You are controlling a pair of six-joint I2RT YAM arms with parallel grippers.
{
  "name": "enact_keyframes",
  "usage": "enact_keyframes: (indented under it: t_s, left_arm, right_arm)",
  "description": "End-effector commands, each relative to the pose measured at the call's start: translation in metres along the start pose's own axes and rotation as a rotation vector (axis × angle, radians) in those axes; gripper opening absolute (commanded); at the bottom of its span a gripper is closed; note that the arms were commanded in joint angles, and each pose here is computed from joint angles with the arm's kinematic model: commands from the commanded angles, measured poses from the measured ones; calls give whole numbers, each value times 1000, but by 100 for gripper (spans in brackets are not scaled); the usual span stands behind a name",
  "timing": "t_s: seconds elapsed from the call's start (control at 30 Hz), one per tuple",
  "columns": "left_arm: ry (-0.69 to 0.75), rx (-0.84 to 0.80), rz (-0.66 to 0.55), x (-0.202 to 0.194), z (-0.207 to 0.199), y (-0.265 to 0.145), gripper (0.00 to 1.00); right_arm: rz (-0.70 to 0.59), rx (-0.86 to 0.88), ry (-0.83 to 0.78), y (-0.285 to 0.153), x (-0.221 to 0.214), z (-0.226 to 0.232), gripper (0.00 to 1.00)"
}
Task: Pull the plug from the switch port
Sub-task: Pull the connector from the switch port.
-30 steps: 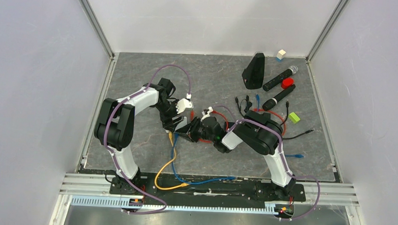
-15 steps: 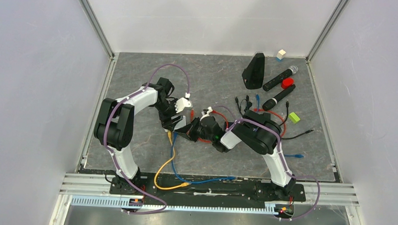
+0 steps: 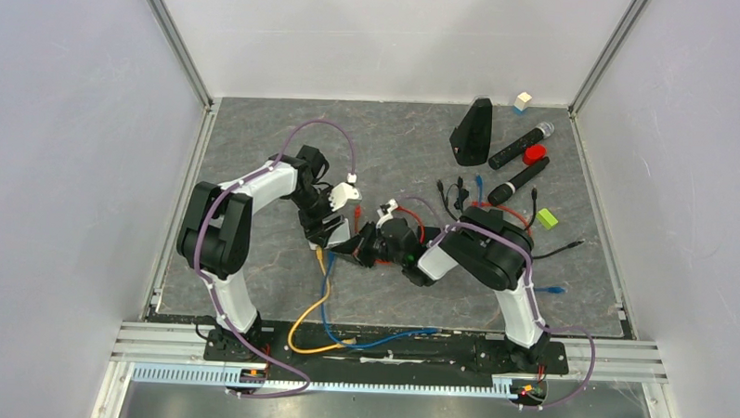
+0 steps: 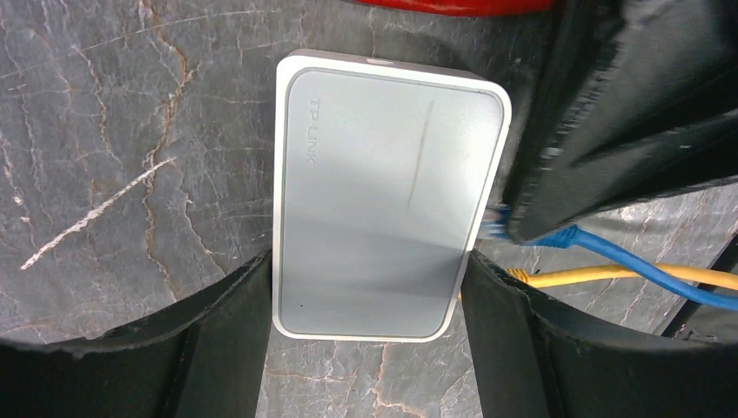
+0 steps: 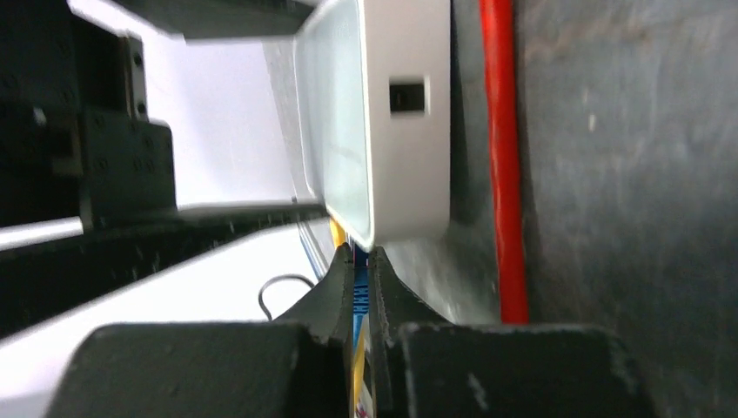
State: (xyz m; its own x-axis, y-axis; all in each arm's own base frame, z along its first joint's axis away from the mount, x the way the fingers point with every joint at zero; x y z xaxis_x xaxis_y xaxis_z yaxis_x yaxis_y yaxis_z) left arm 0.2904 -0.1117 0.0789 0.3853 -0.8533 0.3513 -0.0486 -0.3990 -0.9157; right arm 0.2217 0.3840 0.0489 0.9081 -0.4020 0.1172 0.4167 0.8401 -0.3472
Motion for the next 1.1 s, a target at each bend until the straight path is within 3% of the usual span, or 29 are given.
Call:
enact_keyframes:
  t_s: [0.0,0.2,0.33,0.5,0.6,0.9,1.07]
  left_arm:
    - [-36,30,19,-3,10,4,58]
    - [-37,52,13,-2,11,3,58]
    - [-2,29,-1,-2,5,0,59]
    - [7,8,-49,5,2,-3,59]
    - [4,11,-51,6,2,-3,60]
    - [7,16,-53,6,1,-5,59]
    - [7,18,-47,4,1,-5,59]
  right_arm:
    - [135,54,-59,-24,-26,10,0]
    - [174,70,-75,-35,-30,19,0]
    - [30,86,-161,-55,-5,30,0]
    - [-210,-71,-326,-83,47,33,0]
    - [-297,-118,-335,-93,77,31,0]
    - [-380,-195,-327,-61,134,20,0]
    - [-440,-172,-332,-49,170,38,0]
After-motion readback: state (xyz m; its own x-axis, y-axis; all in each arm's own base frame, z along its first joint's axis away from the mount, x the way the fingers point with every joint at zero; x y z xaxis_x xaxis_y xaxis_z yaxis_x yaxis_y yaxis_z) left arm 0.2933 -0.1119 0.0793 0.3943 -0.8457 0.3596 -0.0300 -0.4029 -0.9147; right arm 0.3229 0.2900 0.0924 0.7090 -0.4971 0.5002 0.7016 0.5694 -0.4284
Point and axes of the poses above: each gripper's point midway between its finger pads, its own y axis out along the fingers, its own z axis along the line the jaws close on, x = y × z, the point moved 6 cm from there along -y, back along the fingers, and after that the axes turned 2 degrees about -y, right-handed, at the moved point
